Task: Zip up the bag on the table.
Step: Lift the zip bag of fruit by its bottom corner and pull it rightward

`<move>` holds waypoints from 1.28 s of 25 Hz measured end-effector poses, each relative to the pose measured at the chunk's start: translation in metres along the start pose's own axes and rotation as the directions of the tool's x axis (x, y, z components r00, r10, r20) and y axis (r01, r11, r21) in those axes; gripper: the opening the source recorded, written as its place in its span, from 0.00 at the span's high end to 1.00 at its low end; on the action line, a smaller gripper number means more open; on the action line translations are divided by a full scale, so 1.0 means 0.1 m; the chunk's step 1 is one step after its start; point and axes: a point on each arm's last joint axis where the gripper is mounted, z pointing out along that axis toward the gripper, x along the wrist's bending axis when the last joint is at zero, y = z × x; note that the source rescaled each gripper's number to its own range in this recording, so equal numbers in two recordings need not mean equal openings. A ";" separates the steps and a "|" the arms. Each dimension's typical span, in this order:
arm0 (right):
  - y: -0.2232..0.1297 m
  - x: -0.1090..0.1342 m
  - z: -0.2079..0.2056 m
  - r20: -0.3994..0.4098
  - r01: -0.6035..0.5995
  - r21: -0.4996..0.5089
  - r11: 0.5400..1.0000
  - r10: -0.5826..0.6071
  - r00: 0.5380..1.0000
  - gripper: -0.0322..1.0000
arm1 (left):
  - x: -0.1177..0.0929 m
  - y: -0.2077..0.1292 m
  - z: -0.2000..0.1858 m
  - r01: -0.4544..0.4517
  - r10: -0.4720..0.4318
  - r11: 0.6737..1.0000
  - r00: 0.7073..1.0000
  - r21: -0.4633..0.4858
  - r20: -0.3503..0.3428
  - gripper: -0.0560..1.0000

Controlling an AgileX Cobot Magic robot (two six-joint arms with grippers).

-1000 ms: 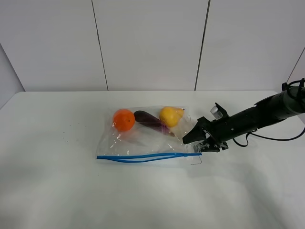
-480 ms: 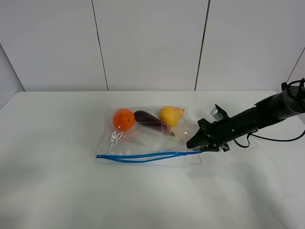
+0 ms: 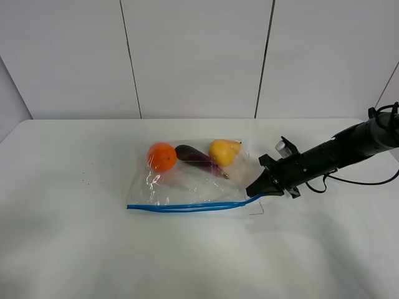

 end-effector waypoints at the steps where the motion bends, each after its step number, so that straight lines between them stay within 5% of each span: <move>1: 0.00 0.00 0.00 0.000 0.000 0.000 1.000 0.000 1.000 0.97 | 0.00 0.00 0.00 0.000 0.000 1.000 1.000 0.000 0.000 0.03; 8: -0.01 0.03 0.00 -0.029 -0.003 0.013 1.000 0.004 1.000 0.97 | 0.00 0.00 0.00 0.000 0.000 1.000 1.000 0.000 0.000 0.03; 18: 0.02 0.23 -0.03 -0.251 -0.097 0.006 0.995 0.096 0.963 0.97 | 0.00 0.00 0.00 0.000 0.000 1.000 1.000 0.000 0.000 0.03; 32: 0.03 0.25 -0.06 -0.251 -0.203 0.025 0.979 0.202 0.947 0.97 | 0.00 0.00 0.00 0.000 0.000 1.000 1.000 0.000 0.000 0.03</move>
